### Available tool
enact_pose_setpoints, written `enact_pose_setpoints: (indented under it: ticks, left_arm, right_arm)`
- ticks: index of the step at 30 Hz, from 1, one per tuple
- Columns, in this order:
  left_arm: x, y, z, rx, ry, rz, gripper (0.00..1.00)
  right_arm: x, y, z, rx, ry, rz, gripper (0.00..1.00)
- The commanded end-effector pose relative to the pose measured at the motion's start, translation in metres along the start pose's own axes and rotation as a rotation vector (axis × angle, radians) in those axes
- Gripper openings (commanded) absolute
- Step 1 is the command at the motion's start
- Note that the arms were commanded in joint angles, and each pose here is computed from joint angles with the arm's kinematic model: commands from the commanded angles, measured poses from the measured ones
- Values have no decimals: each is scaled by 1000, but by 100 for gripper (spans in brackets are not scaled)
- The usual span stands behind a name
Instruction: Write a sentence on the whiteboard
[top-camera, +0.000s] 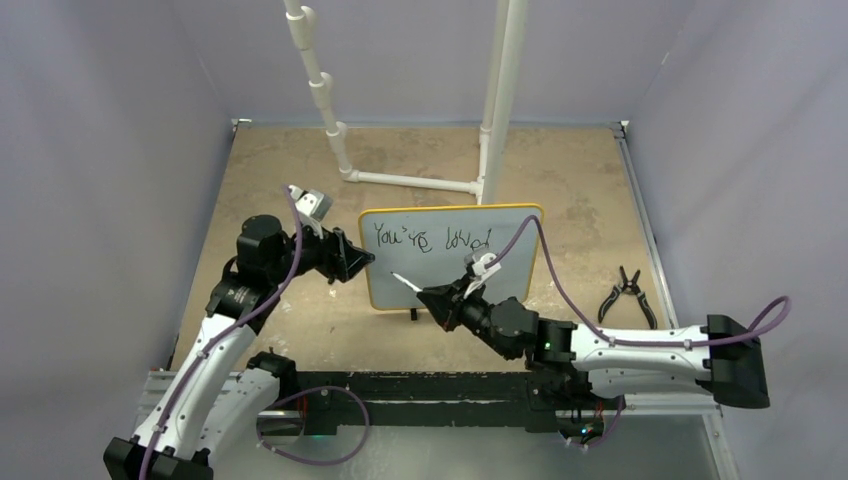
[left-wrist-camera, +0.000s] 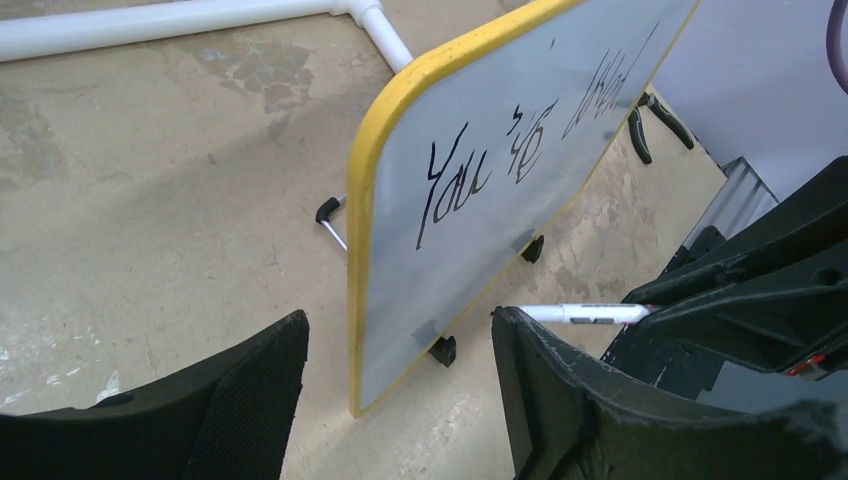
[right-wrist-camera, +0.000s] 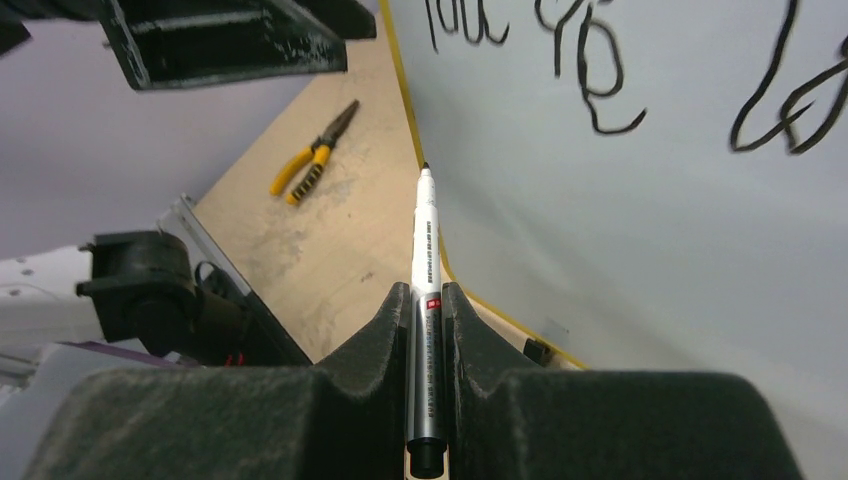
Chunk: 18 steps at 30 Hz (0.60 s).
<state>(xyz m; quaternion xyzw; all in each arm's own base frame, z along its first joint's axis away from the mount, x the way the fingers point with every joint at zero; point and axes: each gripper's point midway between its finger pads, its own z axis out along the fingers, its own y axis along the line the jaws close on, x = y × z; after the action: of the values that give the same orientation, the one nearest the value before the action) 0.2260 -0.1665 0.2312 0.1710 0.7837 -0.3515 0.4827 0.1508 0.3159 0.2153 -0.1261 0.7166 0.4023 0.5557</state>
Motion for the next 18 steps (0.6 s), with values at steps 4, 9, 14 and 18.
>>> enact_pose_setpoints:
  ticks: [4, 9, 14, 18]
  left_arm:
    - [-6, -2, 10, 62, -34, 61, 62]
    - [-5, 0, 15, 63, -23, 56, 58]
    - [-3, 1, 19, 67, -9, 54, 51]
    - [-2, 2, 20, 61, -7, 53, 47]
  right_arm:
    - [-1, 11, 14, 54, -23, 16, 0]
    - [2, 15, 22, 69, -30, 8, 0]
    - [4, 17, 32, 94, -21, -14, 0]
    - [9, 13, 34, 127, -9, -21, 0]
